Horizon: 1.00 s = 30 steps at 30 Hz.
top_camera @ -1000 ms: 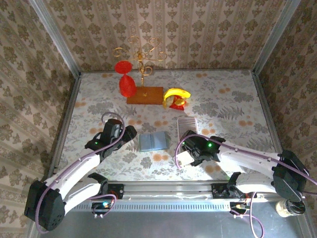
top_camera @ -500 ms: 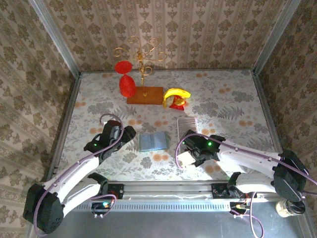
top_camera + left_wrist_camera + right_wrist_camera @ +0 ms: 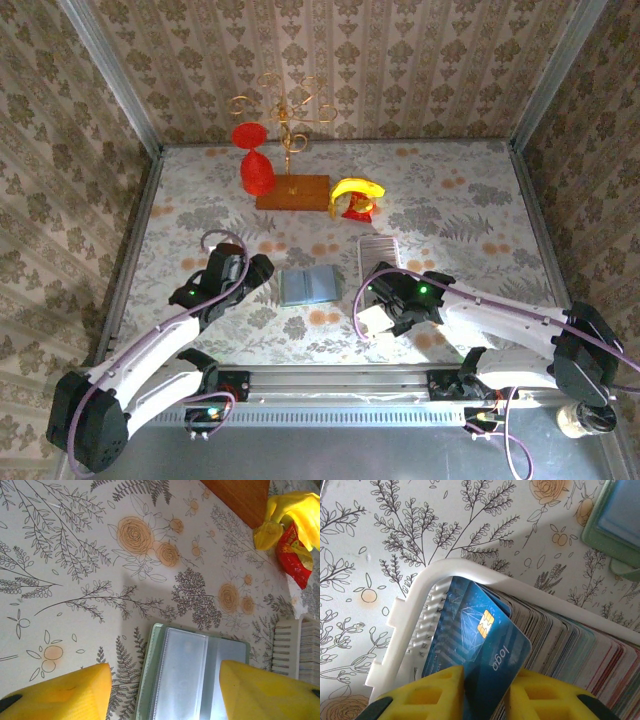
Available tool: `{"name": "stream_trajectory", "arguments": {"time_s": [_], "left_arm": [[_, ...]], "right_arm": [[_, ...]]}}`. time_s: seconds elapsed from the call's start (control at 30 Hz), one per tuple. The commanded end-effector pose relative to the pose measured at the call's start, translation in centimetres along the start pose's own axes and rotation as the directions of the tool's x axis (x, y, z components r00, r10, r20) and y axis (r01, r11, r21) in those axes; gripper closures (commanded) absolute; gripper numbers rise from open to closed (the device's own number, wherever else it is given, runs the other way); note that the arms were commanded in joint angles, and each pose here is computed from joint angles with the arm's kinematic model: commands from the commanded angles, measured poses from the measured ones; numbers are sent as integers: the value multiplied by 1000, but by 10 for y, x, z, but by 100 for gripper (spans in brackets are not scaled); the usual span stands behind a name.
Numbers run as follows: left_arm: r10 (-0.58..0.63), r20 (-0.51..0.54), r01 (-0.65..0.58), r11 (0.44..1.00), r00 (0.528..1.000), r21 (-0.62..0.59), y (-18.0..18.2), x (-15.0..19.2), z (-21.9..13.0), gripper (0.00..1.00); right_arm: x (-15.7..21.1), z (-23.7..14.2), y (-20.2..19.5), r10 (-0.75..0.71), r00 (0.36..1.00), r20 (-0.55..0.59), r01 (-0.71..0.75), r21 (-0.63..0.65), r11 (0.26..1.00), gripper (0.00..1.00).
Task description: Put the credit cards into the card holder
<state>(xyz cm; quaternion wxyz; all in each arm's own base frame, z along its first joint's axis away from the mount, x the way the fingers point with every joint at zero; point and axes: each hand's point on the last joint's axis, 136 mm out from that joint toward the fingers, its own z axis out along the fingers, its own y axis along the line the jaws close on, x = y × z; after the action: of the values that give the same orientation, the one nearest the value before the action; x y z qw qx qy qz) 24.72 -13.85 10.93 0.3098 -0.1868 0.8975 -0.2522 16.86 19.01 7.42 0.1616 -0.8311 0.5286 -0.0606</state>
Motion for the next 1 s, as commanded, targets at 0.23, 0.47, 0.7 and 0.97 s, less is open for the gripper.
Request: {"name": "stream_trajectory", "arguments": {"time_s": [0.23, 0.47, 0.7, 0.97], "left_arm": [[-11, -24, 11, 1000, 1000, -26, 8, 9, 8, 43], [-18, -38, 17, 999, 999, -37, 9, 11, 13, 44], [-18, -46, 16, 999, 999, -48, 6, 8, 17, 44], [-6, -87, 0, 997, 996, -74, 9, 5, 21, 50]], "right_arm": [[-4, -22, -14, 30, 1000, 2, -30, 76, 997, 79], [0, -27, -6, 68, 998, 2, -68, 81, 994, 84], [4, -49, 6, 127, 992, 8, -127, 73, 989, 88], [-23, -98, -4, 367, 913, 177, -382, 59, 922, 100]]}}
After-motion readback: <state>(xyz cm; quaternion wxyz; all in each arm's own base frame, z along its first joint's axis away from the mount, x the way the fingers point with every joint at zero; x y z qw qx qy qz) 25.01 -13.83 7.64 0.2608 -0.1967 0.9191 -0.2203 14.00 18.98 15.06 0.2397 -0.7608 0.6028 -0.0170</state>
